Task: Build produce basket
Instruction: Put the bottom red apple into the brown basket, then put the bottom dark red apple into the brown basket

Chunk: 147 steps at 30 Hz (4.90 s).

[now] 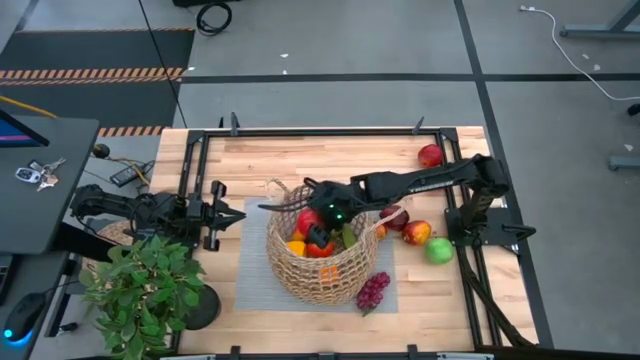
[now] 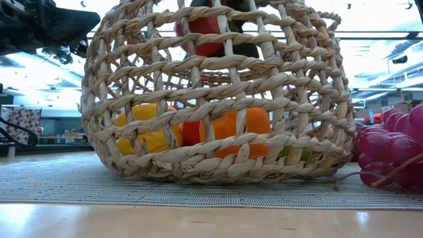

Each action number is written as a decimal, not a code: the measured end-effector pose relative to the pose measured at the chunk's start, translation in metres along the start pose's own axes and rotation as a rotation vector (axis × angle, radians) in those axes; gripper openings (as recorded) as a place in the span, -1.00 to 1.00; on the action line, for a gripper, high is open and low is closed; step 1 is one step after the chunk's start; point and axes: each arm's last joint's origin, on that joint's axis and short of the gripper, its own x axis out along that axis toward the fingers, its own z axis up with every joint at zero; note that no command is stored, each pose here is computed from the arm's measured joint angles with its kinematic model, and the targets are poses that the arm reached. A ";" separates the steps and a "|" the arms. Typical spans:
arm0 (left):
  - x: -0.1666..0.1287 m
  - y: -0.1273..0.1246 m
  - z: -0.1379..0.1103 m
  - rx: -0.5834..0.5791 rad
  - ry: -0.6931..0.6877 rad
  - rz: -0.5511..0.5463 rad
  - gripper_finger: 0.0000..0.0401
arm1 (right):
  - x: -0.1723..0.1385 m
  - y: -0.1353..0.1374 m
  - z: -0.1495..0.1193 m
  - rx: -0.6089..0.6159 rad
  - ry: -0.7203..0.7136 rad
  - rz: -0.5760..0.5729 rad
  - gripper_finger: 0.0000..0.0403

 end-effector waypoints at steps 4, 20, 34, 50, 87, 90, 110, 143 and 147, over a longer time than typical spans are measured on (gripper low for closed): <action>0.000 0.000 0.000 0.000 -0.001 0.000 -0.84 | 0.012 -0.004 -0.002 -0.160 0.024 -0.023 0.64; 0.001 0.000 -0.002 0.004 0.022 -0.003 -0.85 | 0.040 -0.006 -0.016 -0.494 0.024 -0.164 0.65; 0.002 -0.001 -0.003 0.005 0.026 -0.003 -0.87 | 0.044 -0.014 -0.015 -0.486 0.028 -0.245 0.75; 0.002 -0.001 -0.003 0.005 0.027 -0.003 -0.86 | 0.007 0.013 0.009 -0.456 0.001 -0.257 0.94; 0.002 -0.001 -0.003 0.005 0.026 -0.003 -0.86 | -0.132 0.127 -0.115 -0.591 0.070 -0.455 0.73; 0.002 -0.001 -0.003 0.005 0.026 -0.003 -0.87 | -0.133 0.131 -0.125 -0.605 0.079 -0.439 0.73; 0.002 -0.001 -0.003 0.005 0.027 -0.003 -0.87 | -0.141 0.035 -0.193 -0.368 0.173 -0.550 0.73; 0.002 -0.001 -0.003 0.005 0.027 -0.003 -0.86 | -0.065 -0.099 -0.213 -0.427 0.363 -0.784 0.88; 0.002 -0.001 -0.003 0.005 0.027 -0.003 -0.87 | -0.055 -0.109 -0.216 -0.491 0.423 -0.799 0.88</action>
